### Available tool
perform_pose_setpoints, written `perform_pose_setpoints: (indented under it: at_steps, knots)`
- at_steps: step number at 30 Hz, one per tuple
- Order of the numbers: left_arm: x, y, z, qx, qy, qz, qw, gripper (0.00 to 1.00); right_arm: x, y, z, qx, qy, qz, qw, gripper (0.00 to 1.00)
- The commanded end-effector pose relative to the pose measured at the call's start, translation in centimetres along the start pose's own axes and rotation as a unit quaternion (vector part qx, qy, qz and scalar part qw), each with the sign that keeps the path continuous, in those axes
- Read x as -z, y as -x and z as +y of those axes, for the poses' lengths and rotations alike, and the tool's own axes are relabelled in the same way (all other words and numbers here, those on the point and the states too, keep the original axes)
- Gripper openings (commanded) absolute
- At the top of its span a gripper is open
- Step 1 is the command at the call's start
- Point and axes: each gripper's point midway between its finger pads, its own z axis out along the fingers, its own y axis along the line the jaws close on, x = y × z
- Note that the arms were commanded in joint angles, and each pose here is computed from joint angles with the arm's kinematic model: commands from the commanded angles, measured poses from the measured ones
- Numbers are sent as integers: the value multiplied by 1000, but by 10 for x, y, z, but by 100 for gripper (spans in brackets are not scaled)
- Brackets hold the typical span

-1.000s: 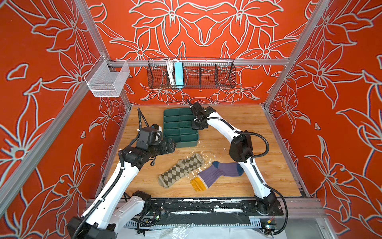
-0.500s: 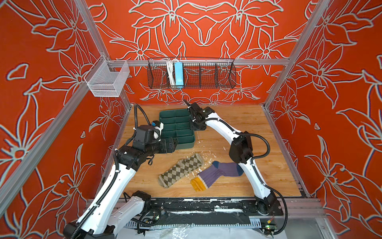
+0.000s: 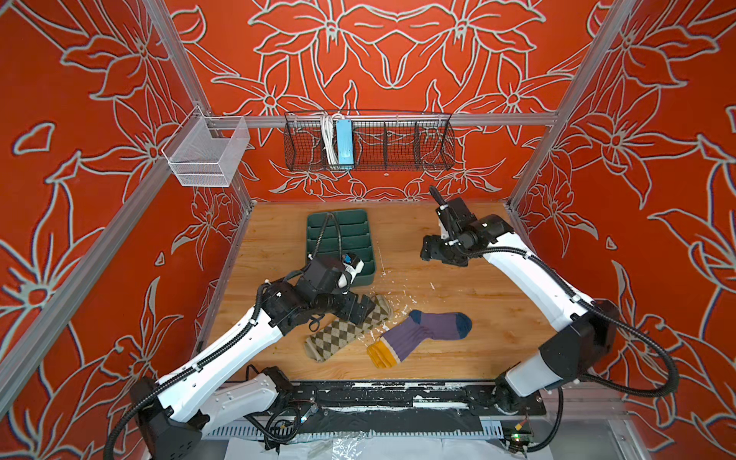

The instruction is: Roll the socks

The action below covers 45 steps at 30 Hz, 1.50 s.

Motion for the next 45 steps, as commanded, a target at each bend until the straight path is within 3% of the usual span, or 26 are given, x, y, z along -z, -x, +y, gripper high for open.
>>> perform_pose_setpoints:
  at_steps: [1, 10, 17, 22, 28, 35, 38, 40, 45]
  knots:
    - [-1, -3, -14, -59, -20, -37, 997, 97, -23, -50, -21, -34, -13, 92, 995, 87]
    - [-5, -10, -37, -144, -70, -99, 982, 97, -78, -109, -46, -108, -8, 161, 981, 94]
    - [-13, -9, -36, -174, -50, -99, 979, 98, -103, -123, -67, -146, -32, 174, 973, 95]
    - [-14, -3, -37, -171, -49, -108, 978, 99, -114, -116, -86, -142, -65, 160, 975, 96]
    - [-10, 5, -29, -128, -24, -111, 985, 98, -138, -91, -98, -106, -108, 148, 977, 98]
    - [-9, 9, -10, -44, 19, -131, 990, 98, -162, -25, -90, -23, -148, 106, 983, 98]
    - [-6, 9, -7, -24, 22, -143, 989, 97, -177, 6, -67, 12, -118, 92, 989, 98]
    - [-4, 8, -10, -31, 10, -150, 988, 97, -191, 17, -38, 43, -61, 96, 993, 98]
    - [10, 8, -24, -96, -23, -168, 981, 97, -206, 38, 25, 140, -9, 88, 986, 98]
